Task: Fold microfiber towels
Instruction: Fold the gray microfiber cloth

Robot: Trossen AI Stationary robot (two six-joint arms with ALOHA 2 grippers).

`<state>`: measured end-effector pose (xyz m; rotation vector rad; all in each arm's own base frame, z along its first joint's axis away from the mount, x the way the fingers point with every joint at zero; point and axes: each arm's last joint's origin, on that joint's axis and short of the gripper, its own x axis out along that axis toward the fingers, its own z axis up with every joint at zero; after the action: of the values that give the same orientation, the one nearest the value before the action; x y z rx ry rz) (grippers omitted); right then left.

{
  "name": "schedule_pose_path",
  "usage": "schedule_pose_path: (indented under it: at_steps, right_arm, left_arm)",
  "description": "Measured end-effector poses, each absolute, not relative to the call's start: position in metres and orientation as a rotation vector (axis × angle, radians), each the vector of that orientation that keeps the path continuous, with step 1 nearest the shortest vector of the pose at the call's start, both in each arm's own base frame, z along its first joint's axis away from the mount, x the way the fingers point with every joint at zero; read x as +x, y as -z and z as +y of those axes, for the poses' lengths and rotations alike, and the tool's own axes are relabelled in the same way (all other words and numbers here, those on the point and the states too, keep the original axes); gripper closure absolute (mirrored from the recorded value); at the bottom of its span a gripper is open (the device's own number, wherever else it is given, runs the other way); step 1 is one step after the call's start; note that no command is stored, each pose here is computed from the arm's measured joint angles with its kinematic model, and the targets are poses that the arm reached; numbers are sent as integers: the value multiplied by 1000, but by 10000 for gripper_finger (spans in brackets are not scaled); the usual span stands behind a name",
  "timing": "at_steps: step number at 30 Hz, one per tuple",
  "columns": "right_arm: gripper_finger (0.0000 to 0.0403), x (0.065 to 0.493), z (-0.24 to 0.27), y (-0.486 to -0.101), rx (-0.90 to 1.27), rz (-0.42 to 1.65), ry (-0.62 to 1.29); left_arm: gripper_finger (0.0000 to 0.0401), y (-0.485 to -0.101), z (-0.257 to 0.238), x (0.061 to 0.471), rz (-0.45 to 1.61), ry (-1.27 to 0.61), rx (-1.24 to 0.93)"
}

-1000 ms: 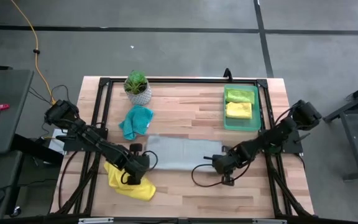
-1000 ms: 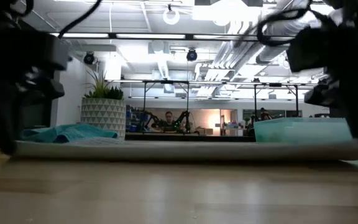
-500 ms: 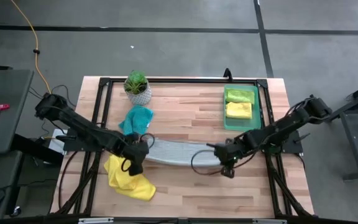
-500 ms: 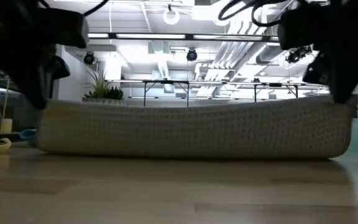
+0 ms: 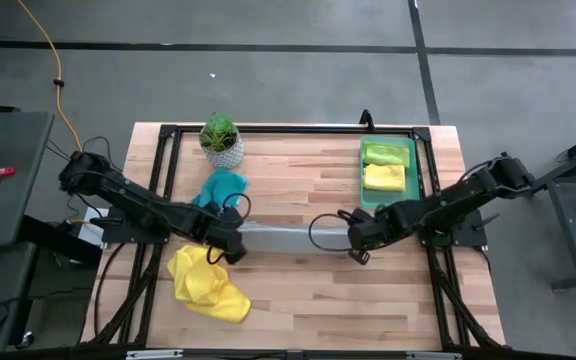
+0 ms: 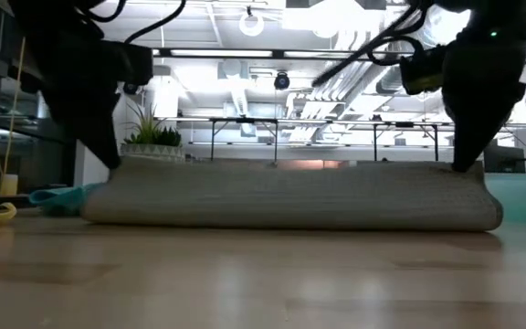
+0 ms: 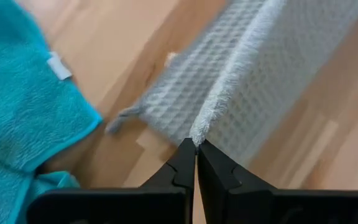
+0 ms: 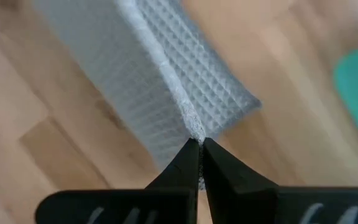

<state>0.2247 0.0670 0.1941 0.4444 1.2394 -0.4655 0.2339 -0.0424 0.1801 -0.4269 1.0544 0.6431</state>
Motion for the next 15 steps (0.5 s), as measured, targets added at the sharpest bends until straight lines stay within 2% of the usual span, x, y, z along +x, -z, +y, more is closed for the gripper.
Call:
schedule_pose_path:
  at_steps: [15]
  right_arm:
    - [403, 234, 60, -168, 460, 1269, 570]
  left_arm:
    - [401, -147, -44, 246, 1073, -788, -398]
